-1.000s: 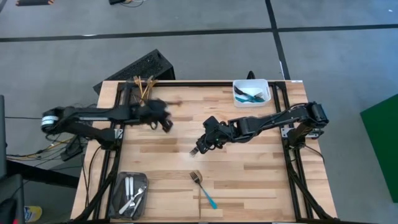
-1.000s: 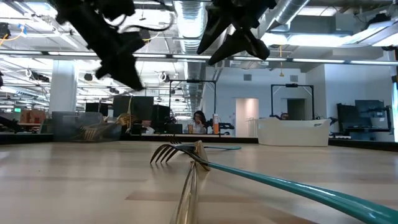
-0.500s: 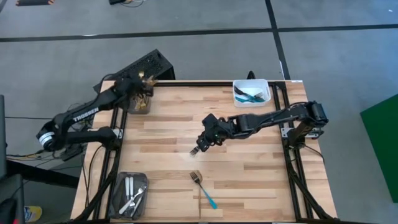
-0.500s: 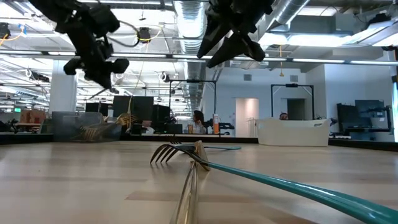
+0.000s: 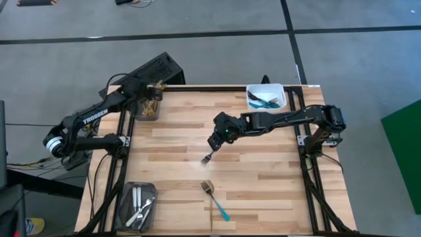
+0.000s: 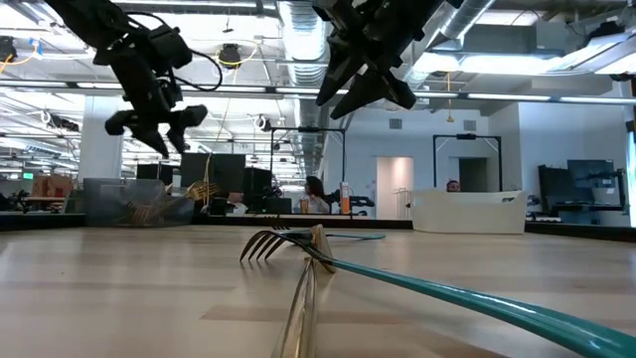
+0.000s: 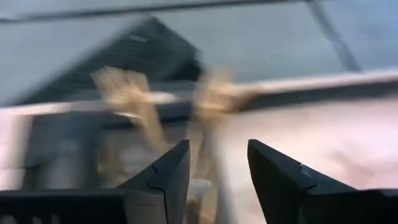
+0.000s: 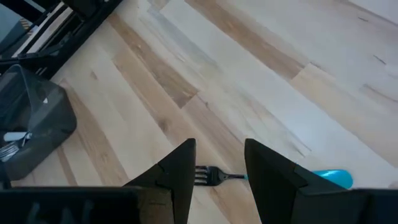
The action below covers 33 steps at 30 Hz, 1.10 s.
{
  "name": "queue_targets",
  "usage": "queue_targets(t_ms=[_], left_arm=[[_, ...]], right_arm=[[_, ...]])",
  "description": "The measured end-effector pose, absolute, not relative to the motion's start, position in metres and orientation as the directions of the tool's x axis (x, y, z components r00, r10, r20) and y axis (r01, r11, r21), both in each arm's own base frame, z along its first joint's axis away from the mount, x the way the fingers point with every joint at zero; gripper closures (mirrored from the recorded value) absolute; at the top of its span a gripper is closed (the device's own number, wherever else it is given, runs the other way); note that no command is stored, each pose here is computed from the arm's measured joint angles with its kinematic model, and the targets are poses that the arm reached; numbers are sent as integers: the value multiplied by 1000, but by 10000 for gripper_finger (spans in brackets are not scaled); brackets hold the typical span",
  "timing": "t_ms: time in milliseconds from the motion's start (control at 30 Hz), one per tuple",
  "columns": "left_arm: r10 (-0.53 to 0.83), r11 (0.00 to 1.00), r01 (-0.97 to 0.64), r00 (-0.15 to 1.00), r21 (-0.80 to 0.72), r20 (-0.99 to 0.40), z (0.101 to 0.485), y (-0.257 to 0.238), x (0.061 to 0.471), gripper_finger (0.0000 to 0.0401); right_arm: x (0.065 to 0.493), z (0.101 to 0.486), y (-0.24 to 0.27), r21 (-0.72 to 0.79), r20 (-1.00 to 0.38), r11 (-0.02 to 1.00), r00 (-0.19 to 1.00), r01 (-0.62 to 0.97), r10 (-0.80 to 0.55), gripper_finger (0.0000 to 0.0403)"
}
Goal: Sort silverware by color (type)
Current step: Put the blue fork into the white bin
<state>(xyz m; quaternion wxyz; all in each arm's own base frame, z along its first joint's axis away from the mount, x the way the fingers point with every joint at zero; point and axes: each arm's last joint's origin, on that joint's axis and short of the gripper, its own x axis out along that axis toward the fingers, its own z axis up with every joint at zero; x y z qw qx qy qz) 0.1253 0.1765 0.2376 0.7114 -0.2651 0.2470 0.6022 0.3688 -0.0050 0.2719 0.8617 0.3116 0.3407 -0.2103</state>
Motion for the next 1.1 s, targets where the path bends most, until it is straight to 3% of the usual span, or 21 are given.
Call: queue_targets(t_ms=[233,333,467,633,733,900,1100], left_arm=[[450,538,-787,571,-301,-687,240,156,151,257],[336,659,-680,649,-322,-682,240,138,167,267],[242,749,-577,696,-325,-676,240,114,185,277],[155,794,-495,726,-354,-670,241,86,201,284],[119,797,-470,739,-380,-664,244,73,203,287],[92,770,-458,769,-444,-633,254,57,196,288],[180,757,-483,802,-440,-570,274,46,179,288]], right_arm=[[367,270,-3,413,-740,722,667,556,-90,239],[364,268,2,396,-767,730,637,557,-70,239],[358,263,16,331,-810,781,584,529,-52,239],[363,245,38,28,-832,956,538,293,-140,239],[375,231,40,-75,-828,987,543,142,-141,239],[388,202,25,-108,-859,991,494,82,-135,239],[393,177,6,-92,-906,994,419,-55,-60,239]])
